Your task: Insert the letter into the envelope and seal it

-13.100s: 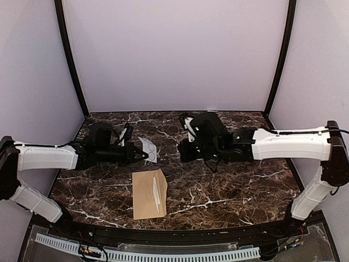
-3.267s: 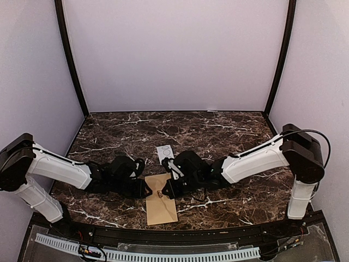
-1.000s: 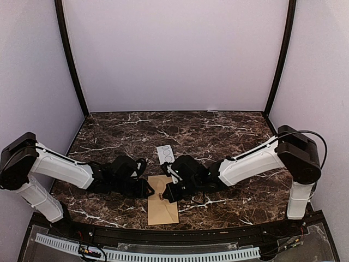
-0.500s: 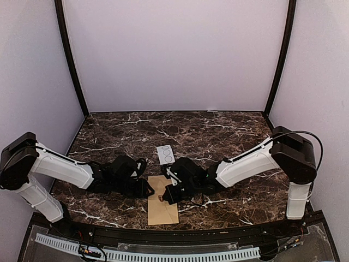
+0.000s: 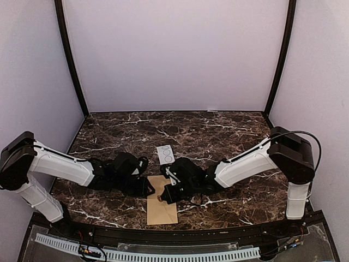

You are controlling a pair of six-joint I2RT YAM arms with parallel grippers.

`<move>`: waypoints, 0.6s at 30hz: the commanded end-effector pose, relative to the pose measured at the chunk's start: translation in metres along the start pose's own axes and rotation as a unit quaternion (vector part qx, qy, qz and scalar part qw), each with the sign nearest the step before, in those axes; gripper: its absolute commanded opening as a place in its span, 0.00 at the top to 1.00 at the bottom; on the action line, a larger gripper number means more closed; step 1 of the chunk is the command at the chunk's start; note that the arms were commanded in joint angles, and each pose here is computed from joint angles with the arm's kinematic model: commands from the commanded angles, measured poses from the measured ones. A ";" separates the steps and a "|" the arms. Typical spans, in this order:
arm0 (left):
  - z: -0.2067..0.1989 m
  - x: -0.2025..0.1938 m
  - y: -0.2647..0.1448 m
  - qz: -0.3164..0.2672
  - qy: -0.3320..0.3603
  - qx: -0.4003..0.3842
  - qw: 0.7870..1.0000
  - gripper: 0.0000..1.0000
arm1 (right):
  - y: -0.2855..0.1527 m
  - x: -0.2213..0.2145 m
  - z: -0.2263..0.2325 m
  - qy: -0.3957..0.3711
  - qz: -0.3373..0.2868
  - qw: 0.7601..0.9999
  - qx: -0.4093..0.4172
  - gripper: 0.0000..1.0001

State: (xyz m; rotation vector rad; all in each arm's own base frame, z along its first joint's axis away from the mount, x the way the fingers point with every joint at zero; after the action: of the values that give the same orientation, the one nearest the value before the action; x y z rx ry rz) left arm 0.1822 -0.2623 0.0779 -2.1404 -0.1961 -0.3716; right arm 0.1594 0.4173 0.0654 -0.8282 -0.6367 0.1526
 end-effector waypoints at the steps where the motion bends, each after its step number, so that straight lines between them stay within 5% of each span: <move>1: -0.022 0.010 -0.015 -0.010 0.014 -0.035 0.999 0.77 | 0.010 -0.017 -0.014 0.012 0.033 0.999 -0.024 1.00; 18: -0.030 -0.011 0.014 0.036 -0.002 -0.077 0.996 0.90 | 0.011 -0.019 -0.017 0.016 0.036 0.999 -0.031 1.00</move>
State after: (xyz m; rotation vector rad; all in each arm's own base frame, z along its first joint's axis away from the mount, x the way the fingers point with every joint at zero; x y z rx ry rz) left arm 0.1719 -0.2892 0.0781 -2.2588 -0.1021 -0.3531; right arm 0.1599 0.4176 0.0651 -0.8271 -0.6295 0.1469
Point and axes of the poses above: each gripper's point midway between its finger pads, its own y axis out along the fingers, its own z axis along the line the jaws close on, x = y × z, the point moved 6 cm from there along -y, back along the fingers, and after that the axes turned 2 degrees about -y, right-handed, at the moved point
